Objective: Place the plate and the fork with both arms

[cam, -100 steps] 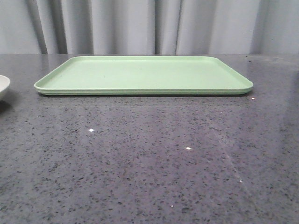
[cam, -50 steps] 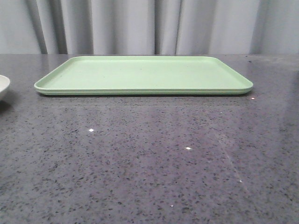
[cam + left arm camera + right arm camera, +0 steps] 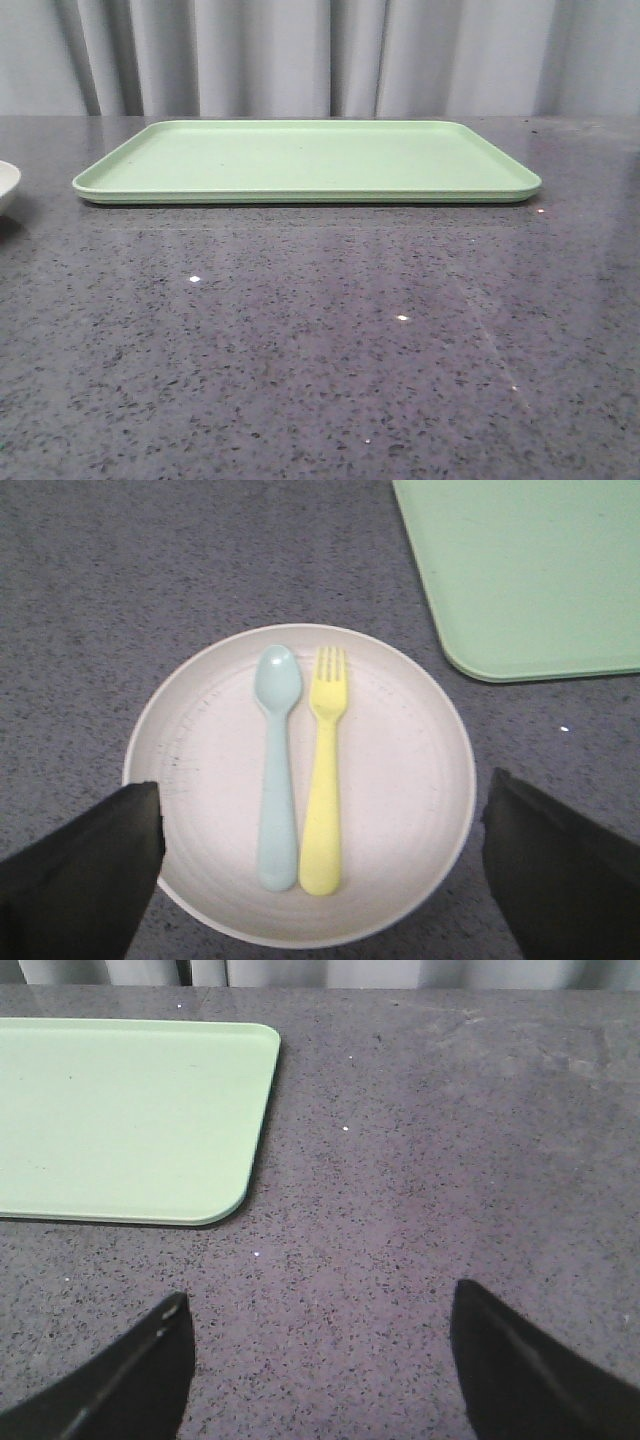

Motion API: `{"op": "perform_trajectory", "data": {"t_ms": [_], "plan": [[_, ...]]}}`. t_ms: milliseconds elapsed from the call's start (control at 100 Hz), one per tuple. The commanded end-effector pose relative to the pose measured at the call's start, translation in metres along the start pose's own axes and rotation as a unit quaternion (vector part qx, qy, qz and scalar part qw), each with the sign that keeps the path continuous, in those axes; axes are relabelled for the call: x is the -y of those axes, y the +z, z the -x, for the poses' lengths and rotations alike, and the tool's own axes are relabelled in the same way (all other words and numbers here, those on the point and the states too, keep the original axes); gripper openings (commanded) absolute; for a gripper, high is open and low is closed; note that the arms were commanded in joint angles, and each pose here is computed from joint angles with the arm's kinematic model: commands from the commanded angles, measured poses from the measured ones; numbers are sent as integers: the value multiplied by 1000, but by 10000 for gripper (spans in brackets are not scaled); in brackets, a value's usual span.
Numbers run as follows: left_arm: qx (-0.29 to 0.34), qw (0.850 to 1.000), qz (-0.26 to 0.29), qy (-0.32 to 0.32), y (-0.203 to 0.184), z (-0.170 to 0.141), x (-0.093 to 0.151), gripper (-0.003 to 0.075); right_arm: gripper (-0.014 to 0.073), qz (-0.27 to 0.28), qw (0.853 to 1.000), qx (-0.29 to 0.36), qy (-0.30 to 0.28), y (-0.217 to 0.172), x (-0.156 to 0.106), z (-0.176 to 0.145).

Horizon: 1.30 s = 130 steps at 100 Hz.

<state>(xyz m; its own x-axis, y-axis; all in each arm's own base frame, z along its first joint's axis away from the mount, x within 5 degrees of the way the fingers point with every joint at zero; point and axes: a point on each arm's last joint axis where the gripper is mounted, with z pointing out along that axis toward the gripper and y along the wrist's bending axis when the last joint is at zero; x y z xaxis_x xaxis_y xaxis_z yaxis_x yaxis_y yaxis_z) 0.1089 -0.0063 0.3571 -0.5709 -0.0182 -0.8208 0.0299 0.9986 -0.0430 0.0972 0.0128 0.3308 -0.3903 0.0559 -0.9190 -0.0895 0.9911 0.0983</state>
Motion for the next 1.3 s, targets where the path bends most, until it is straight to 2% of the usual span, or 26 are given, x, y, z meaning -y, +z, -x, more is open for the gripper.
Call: {"op": "perform_trajectory", "data": {"t_ms": [0,370,830,1290], "plan": [[52,998,20,1,4,20,-4,630,543,1,999,54,-2,-4,-1,18],[-12,992,112,-47,65,30,-44,630,543,1,999,54,-2,-4,-1,18],[-83,983,136,-90,126,22,-76,627,543,1,999,54,-2,-4,-1,18],[-143,975,124,-114,169,6,-84,627,543,1,999,54,-2,-4,-1,18]]}}
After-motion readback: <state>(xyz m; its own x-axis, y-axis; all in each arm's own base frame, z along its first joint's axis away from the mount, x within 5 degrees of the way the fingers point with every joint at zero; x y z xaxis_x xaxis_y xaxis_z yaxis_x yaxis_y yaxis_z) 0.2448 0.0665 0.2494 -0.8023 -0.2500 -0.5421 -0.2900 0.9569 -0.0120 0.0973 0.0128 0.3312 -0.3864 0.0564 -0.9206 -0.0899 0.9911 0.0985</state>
